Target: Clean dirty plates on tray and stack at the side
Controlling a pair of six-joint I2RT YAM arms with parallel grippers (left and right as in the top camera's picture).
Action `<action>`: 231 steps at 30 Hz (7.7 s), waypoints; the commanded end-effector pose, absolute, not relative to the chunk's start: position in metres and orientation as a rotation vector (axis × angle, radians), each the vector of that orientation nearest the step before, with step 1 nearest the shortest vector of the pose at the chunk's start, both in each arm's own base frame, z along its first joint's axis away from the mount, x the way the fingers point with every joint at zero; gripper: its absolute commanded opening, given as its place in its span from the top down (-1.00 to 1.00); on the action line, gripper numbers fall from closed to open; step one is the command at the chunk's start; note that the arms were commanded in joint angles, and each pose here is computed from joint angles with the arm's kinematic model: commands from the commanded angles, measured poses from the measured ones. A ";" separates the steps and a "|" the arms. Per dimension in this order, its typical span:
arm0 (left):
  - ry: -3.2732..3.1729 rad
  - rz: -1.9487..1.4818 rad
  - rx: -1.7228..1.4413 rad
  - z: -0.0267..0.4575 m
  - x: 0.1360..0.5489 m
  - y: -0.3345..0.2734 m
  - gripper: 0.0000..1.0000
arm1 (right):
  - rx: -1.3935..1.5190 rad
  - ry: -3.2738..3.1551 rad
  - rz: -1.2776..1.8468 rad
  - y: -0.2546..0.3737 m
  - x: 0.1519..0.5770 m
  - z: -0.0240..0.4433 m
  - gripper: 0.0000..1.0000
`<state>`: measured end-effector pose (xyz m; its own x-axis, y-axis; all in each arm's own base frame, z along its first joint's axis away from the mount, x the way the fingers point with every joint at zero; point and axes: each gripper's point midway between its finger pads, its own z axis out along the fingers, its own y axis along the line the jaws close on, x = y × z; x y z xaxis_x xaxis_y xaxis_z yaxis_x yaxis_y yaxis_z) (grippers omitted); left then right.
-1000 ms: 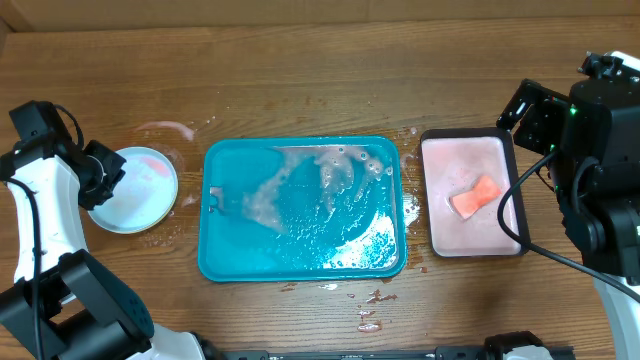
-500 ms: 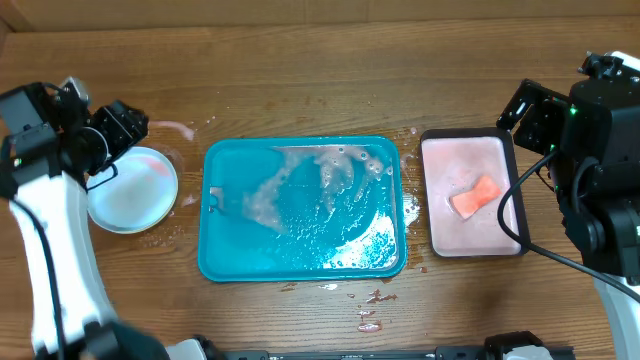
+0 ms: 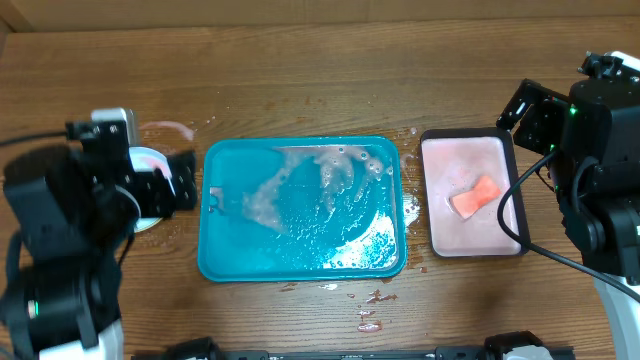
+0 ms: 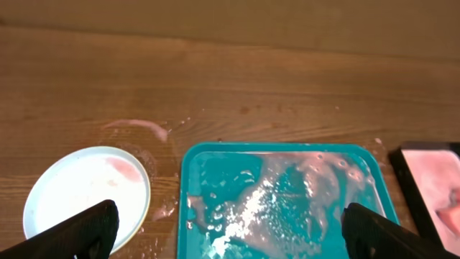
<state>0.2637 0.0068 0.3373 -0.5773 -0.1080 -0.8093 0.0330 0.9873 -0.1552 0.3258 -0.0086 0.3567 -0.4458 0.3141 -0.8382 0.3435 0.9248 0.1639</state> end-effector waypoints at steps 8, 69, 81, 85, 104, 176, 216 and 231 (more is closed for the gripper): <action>2.125 -0.317 -0.298 0.352 0.230 -0.003 -1.00 | 0.463 2.043 -0.023 -0.007 0.325 0.365 -1.00; 1.074 0.131 0.508 0.338 0.193 -0.054 -1.00 | 0.463 2.043 -0.023 -0.007 0.325 0.365 -1.00; 1.133 0.113 0.511 0.283 0.214 -0.052 -1.00 | 0.463 2.043 -0.023 -0.007 0.325 0.365 -1.00; 1.143 0.092 0.532 0.252 0.222 -0.055 -1.00 | 0.463 2.043 -0.023 -0.007 0.325 0.365 -1.00; 1.634 -0.271 -0.134 0.160 0.245 -0.010 -0.99 | 0.463 2.043 -0.023 -0.007 0.325 0.365 -1.00; 1.633 -0.255 -0.206 0.158 0.246 -0.001 -0.99 | 0.452 1.679 0.197 -0.019 0.183 0.440 -1.00; 1.633 -0.256 -0.207 0.158 0.246 -0.001 -0.99 | 0.548 1.246 0.572 -0.001 0.236 0.242 -1.00; 1.633 -0.256 -0.206 0.158 0.246 -0.001 -0.99 | 0.220 1.520 0.467 0.037 0.244 0.189 -1.00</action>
